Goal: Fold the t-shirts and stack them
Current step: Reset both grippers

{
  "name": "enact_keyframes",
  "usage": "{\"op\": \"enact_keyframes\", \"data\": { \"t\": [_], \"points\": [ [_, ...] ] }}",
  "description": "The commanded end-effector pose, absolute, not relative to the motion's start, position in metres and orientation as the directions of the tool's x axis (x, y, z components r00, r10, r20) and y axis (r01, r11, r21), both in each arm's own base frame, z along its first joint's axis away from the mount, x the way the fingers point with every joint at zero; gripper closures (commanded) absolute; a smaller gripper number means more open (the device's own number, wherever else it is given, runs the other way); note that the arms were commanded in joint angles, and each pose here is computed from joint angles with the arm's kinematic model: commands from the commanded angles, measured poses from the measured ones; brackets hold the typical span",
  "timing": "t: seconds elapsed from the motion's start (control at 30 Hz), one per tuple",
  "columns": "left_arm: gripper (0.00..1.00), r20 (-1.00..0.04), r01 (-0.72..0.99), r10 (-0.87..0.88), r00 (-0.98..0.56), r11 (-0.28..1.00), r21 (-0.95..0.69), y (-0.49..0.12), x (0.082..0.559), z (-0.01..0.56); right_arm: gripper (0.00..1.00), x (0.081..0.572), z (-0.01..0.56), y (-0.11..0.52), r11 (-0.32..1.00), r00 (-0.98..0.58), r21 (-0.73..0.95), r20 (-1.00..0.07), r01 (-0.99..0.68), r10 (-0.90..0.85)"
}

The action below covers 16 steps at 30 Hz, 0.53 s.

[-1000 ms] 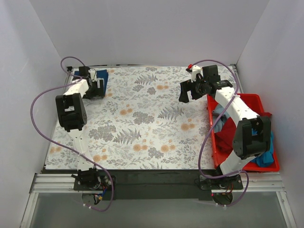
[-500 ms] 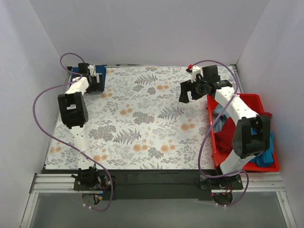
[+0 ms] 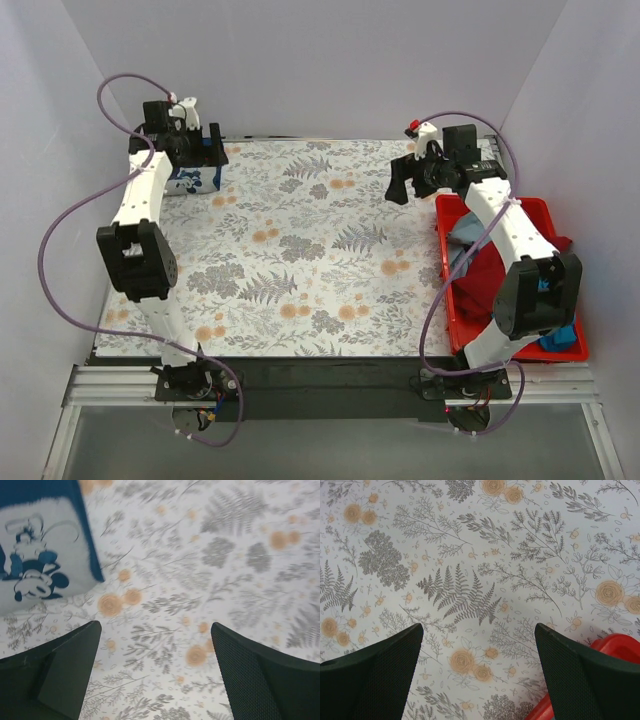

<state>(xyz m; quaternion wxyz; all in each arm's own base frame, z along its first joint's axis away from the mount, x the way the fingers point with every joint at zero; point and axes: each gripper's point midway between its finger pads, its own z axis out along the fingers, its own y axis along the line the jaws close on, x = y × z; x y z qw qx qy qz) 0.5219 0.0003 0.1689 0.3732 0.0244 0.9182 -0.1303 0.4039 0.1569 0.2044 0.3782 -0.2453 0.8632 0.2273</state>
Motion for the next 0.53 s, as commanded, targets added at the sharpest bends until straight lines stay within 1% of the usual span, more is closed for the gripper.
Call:
{"op": "enact_keyframes", "data": {
  "t": [0.0, 0.07, 0.13, 0.17, 0.23, 0.27, 0.3, 0.37, 0.47, 0.5],
  "points": [
    [0.08, -0.798, 0.331, 0.005, -0.602, 0.911, -0.244, -0.056, 0.483, 0.267, 0.02, 0.385, 0.233, 0.151, 0.753, -0.519, 0.154, -0.809, -0.640, -0.277],
    [0.08, -0.794, 0.360, 0.021, -0.608, 0.898, -0.252, -0.071, 0.459, 0.269, 0.02, 0.371, 0.229, 0.144, 0.759, -0.523, 0.135, -0.799, -0.637, -0.297],
    [0.08, -0.780, 0.411, 0.057, -0.623, 0.872, -0.265, -0.099, 0.431, 0.260, 0.02, 0.353, 0.207, 0.137, 0.760, -0.553, 0.127, -0.763, -0.637, -0.336],
    [0.08, -0.768, 0.416, 0.066, -0.637, 0.868, -0.271, -0.104, 0.422, 0.251, 0.02, 0.343, 0.206, 0.133, 0.759, -0.549, 0.115, -0.760, -0.641, -0.348],
    [0.08, -0.768, 0.431, 0.078, -0.636, 0.861, -0.270, -0.114, 0.407, 0.244, 0.02, 0.321, 0.183, 0.126, 0.756, -0.579, 0.116, -0.720, -0.644, -0.382],
    [0.08, -0.748, 0.431, 0.087, -0.658, 0.858, -0.280, -0.116, 0.388, 0.227, 0.01, 0.313, 0.186, 0.123, 0.756, -0.568, 0.103, -0.727, -0.646, -0.386],
    [0.08, -0.742, 0.431, 0.091, -0.664, 0.857, -0.281, -0.116, 0.381, 0.221, 0.02, 0.300, 0.172, 0.120, 0.755, -0.589, 0.114, -0.703, -0.646, -0.398],
    [0.08, -0.732, 0.425, 0.093, -0.675, 0.860, -0.282, -0.116, 0.362, 0.205, 0.02, 0.287, 0.172, 0.117, 0.752, -0.579, 0.105, -0.708, -0.651, -0.403],
    [0.08, -0.701, 0.392, 0.077, -0.709, 0.869, -0.300, -0.113, 0.345, 0.183, 0.02, 0.270, 0.162, 0.115, 0.749, -0.594, 0.119, -0.694, -0.652, -0.407],
    [0.08, -0.706, 0.391, 0.072, -0.704, 0.870, -0.301, -0.113, 0.341, 0.185, 0.02, 0.266, 0.161, 0.115, 0.746, -0.596, 0.127, -0.693, -0.654, -0.405]
  ]
}}
